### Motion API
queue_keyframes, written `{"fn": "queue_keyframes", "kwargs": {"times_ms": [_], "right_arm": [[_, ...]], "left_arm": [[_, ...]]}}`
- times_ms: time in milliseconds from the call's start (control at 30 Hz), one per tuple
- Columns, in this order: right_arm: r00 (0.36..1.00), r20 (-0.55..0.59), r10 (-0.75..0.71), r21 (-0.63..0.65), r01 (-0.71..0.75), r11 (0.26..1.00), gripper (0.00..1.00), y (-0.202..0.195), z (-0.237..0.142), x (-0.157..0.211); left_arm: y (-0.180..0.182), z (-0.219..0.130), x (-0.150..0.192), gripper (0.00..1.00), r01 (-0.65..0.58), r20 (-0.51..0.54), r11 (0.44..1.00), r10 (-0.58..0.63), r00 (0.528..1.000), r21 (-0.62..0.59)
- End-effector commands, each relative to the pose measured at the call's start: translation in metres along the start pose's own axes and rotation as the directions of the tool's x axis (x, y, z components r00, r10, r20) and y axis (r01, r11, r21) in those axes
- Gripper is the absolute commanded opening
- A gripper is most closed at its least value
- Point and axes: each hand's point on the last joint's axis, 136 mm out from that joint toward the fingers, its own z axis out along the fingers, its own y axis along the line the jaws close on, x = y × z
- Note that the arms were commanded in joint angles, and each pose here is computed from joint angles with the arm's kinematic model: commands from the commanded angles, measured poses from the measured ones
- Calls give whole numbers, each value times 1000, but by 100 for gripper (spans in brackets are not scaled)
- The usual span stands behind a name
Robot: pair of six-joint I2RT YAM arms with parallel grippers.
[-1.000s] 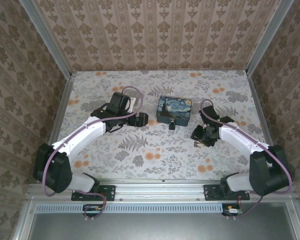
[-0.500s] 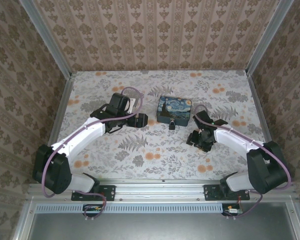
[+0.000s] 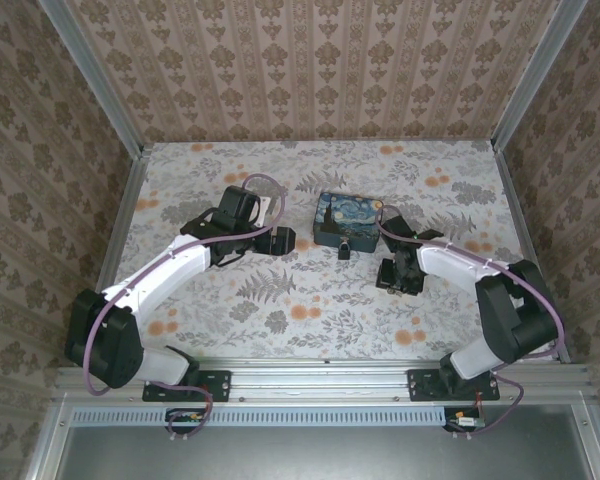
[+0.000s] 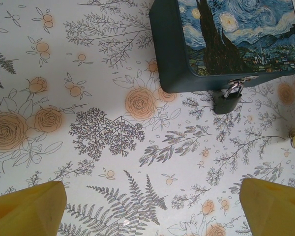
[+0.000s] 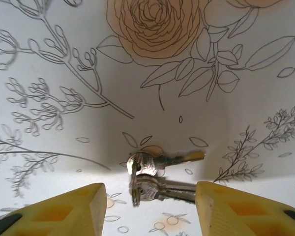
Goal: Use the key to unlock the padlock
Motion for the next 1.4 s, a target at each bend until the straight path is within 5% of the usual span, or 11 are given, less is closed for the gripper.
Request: {"fn": "queue_keyframes", "kwargs": {"times_ms": [0,533,1033,1367], "right_arm": [[997,-40,-72,62,74,995,46,-8,6,4],[994,-69,-84,87,90,992,9,4,12,2],[989,-21,148,-207,-149,967,0,30,-21,-22],[987,-24,161,-258,-162,953,0,33,-27,-23]], "left_arm": [[1,-11,1,92,-5,15,1000,5,1000,-7],[4,-17,3,93,-10,21,1000,11,1000,-21],[-20,-16,13,92,13,2,997,-13,1000,75],[-45,-3,29,92,4,-33,992,0,999,129]]}}
